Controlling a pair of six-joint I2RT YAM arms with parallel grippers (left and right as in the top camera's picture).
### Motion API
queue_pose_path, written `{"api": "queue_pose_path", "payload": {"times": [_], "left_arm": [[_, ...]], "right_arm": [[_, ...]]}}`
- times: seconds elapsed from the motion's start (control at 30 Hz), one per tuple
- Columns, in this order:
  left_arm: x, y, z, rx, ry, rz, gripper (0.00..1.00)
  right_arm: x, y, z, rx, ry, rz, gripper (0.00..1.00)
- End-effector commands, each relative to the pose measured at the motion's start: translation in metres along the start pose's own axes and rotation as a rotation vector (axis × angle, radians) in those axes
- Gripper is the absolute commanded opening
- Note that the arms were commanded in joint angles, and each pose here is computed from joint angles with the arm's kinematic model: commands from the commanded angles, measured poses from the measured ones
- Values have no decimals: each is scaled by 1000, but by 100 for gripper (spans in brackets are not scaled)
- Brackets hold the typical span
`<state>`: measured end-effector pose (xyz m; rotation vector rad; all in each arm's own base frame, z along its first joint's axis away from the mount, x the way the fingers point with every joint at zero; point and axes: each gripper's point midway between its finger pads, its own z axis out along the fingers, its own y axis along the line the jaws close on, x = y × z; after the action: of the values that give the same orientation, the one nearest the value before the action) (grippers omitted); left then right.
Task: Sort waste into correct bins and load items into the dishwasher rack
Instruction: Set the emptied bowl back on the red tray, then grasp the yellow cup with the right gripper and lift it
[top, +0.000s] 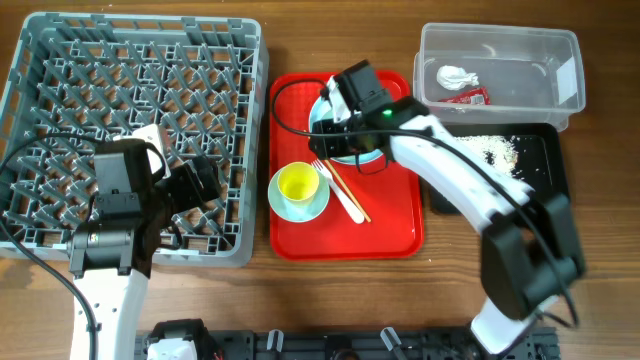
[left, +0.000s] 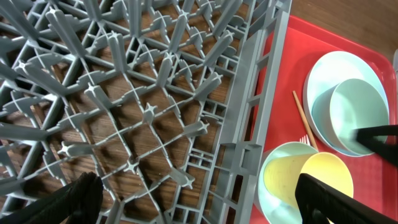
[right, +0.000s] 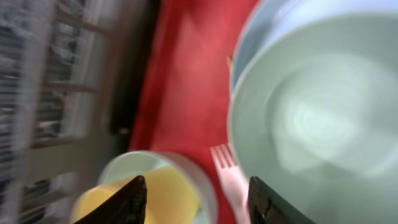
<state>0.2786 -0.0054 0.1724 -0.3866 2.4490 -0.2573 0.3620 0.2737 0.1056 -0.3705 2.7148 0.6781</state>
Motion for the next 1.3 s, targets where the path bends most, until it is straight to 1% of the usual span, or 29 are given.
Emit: {"api": "queue_pose_path", "payload": {"times": [0.0,0.07,0.13,0.2,0.33,0.43,0.53,0.57,0.7,0.8,0.9,0.93,0.97,1.0,1.1,1.17,1.2,1.27], "left_arm": [[-6,-5,-3,11,-15,-5,100],[-6,-5,-3,11,-15,-5,100],[-6,-5,-3,11,-15,-5,100],[-6,-5,-3,11,-15,-5,100],[-6,-5,-3,11,-15,-5,100],[-6,-5,-3,11,-15,-5,100],[-6,-5,-3,11,-15,-5,100],[-6,-5,-3,11,-15,-5,100],[-6,-5,-3,11,-15,-5,100],[-6,-5,-3,11,-15,-5,100],[-6,-5,-3,11,-15,-5,100],[-6,-5,-3,11,-15,-5,100],[-6,-5,-3,11,-15,-5,100],[-6,-7,-3,24,-11,-5,100],[-5,-28,-5,143,3,1,100],[-8,-53,-8,286,7,14,100],[-10,-71,-12,389,10,29,100],[-15,-96,-17,547,17,56,100]], "right_arm": [[-19,30,-53,-51,-106,-41,52],[-6,33,-52,-43,-58,-32,51],[19,31,-43,-17,29,11,51],[41,18,-30,67,97,80,51],[61,11,-8,111,168,94,49],[72,10,11,126,216,103,46],[82,6,28,146,255,126,37],[83,4,31,153,261,151,32],[83,4,33,155,259,167,5],[76,6,28,148,240,174,4],[62,10,7,130,192,177,4],[52,11,-6,118,158,176,4],[33,13,-33,92,82,184,4],[25,13,-46,81,45,190,4],[4,15,-86,12,-59,179,4],[-4,17,-106,-56,-94,175,4],[-5,18,-110,-88,-91,184,4],[-4,24,-114,-166,-67,185,4]]}}
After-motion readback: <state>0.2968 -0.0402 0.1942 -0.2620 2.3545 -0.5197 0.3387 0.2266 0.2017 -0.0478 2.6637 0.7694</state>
